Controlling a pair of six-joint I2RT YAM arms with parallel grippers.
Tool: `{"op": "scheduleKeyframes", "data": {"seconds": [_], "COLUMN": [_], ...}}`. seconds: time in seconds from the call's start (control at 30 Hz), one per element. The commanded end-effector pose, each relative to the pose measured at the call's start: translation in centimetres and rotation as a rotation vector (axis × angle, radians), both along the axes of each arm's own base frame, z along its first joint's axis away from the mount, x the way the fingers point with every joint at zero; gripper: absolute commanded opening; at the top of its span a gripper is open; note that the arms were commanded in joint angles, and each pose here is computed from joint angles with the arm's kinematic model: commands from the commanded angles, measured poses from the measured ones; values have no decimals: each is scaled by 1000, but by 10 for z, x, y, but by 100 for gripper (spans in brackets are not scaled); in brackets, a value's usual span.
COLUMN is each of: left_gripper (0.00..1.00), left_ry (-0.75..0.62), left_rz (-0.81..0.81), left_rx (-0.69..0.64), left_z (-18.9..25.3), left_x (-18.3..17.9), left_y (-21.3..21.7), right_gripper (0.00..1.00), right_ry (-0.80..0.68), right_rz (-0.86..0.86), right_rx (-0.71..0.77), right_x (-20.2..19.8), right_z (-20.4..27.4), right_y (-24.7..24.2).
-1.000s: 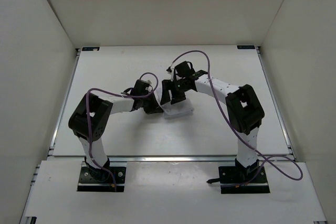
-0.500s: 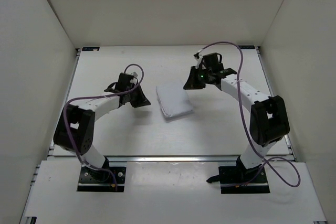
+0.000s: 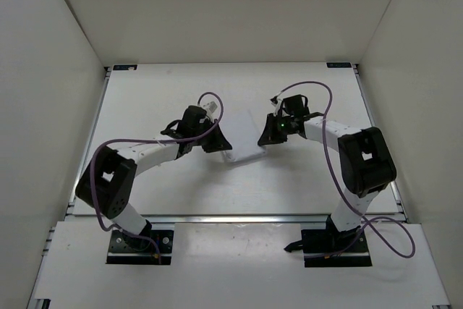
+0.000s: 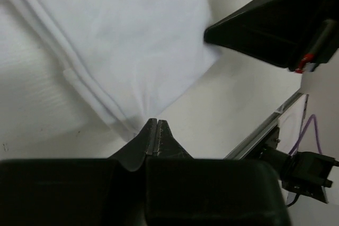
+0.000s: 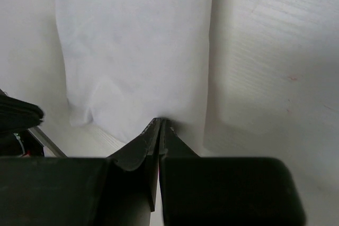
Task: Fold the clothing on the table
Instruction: Fold the skirt
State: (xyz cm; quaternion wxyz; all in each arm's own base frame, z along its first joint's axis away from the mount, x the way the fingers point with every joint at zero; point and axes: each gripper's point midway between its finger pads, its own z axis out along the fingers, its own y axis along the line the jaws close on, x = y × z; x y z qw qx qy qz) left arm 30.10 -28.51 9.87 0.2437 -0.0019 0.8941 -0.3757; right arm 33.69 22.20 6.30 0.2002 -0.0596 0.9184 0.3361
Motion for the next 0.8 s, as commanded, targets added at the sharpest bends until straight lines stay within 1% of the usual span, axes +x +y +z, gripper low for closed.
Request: {"op": "scheduleKeyframes", "data": {"seconds": [0.0, 0.07, 0.17, 0.2, 0.33, 0.43, 0.5, 0.53, 0.57, 0.6, 0.63, 0.67, 0.7, 0.73, 0.77], "left_gripper": [0, 0, 0, 0, 0, 0, 0, 2, 9, 16, 32, 44, 50, 61, 72], "left_ry": [6, 39, 81, 104, 128, 119, 68, 34, 4, -16, -47, -76, -104, -148, -188], "left_rz": [-14, -9, -13, 0, 12, 17, 23, 21, 23, 24, 39, 28, 45, 65, 73], "left_rx": [-10, 22, 56, 77, 164, 158, 153, 161, 168, 155, 153, 163, 167, 197, 242], "left_z": [-14, -33, -56, -65, -82, -72, -50, -35, -21, -9, 7, 20, 34, 44, 53], "left_x": [-5, -12, -22, -22, -21, -16, -4, 1, 3, 9, 16, 15, 19, 28, 31], "left_y": [-8, -7, -10, -6, 7, 13, 16, 19, 25, 28, 39, 44, 52, 63, 72], "right_gripper": [0, 0, 0, 0, 0, 0, 0, 0, 2, 15, 24, 38, 52, 60, 66], "right_ry": [-23, -15, 11, 16, 23, 18, -32, -60, -111, -142, -164, -194, -205, -233, -225], "right_rz": [43, 41, 45, 38, 40, 42, 37, 32, 17, -11, -15, -37, -32, -37, -53], "right_rx": [42, 24, 23, 27, 13, 27, 51, 54, 63, 61, 80, 86, 98, 79, 33], "right_x": [2, 3, -7, -6, -8, -5, 8, 11, 18, 26, 26, 32, 31, 36, 34], "right_z": [-7, -18, -30, -32, -39, -30, -5, 10, 29, 40, 58, 71, 82, 89, 88], "right_y": [13, 10, 10, 9, 5, 2, 2, 0, -4, -13, -15, -26, -31, -39, -50]}}
